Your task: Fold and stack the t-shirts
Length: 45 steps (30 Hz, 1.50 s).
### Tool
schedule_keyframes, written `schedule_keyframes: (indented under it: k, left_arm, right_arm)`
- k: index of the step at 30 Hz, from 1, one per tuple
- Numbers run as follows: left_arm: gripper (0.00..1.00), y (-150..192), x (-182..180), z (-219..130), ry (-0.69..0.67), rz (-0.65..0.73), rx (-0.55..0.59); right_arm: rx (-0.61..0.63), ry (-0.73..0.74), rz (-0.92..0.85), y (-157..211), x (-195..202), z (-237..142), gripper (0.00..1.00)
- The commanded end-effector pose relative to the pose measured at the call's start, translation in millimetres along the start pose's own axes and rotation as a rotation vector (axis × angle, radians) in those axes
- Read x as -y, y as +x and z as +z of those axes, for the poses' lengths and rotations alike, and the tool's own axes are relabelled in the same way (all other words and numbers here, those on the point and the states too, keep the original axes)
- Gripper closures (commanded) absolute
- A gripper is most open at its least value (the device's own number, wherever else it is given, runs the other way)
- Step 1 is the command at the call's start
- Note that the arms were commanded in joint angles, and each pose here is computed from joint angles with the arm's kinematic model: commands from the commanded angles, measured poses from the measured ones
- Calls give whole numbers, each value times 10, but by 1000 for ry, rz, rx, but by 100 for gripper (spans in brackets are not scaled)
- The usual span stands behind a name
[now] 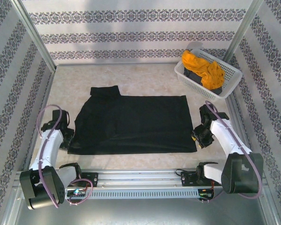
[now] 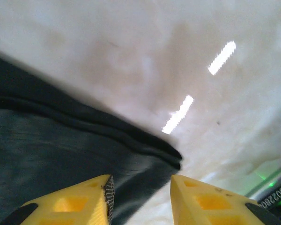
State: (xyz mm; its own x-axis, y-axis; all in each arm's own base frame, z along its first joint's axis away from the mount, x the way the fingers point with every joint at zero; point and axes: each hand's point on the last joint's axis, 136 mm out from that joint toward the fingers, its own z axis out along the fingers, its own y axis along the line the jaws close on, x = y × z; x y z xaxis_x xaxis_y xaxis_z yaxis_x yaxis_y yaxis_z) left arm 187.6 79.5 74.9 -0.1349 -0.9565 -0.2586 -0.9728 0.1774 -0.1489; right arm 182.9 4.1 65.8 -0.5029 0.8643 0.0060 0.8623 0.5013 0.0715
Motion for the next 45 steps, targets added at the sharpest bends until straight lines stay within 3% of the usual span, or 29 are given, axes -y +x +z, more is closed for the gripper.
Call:
schedule_keyframes:
  k: [1,4,8,14,19,28,36,40,45]
  left_arm:
    - [49,-192,813,-196,258,145,23]
    - [52,-208,1471,-213,415,240,-35]
    - [55,-238,2175,-41,547,298,-68]
    - [59,-259,2988,272,623,402,-46]
    - [60,-261,3439,505,619,494,-22]
    - [58,-63,3705,1050,560,566,-78]
    - [59,251,3725,1135,553,609,-124]
    - [65,435,3720,1129,533,649,-141]
    - [87,375,3630,1140,457,643,-101]
  right_arm:
    - [138,-188,-127,-240,-491,-284,63]
    - [199,-402,-369,-245,-1147,-472,64]
    - [251,-465,-588,-202,-1652,-618,65]
    - [230,-449,-636,-350,-2062,-510,65]
    - [196,-429,-584,-506,-2217,-336,65]
    - [198,-394,-535,-674,-2286,-264,65]
    - [211,-351,-500,-795,-2282,-182,65]
    - [237,-324,-483,-890,-2293,-149,65]
    - [295,-280,-430,-1078,-2265,-115,63]
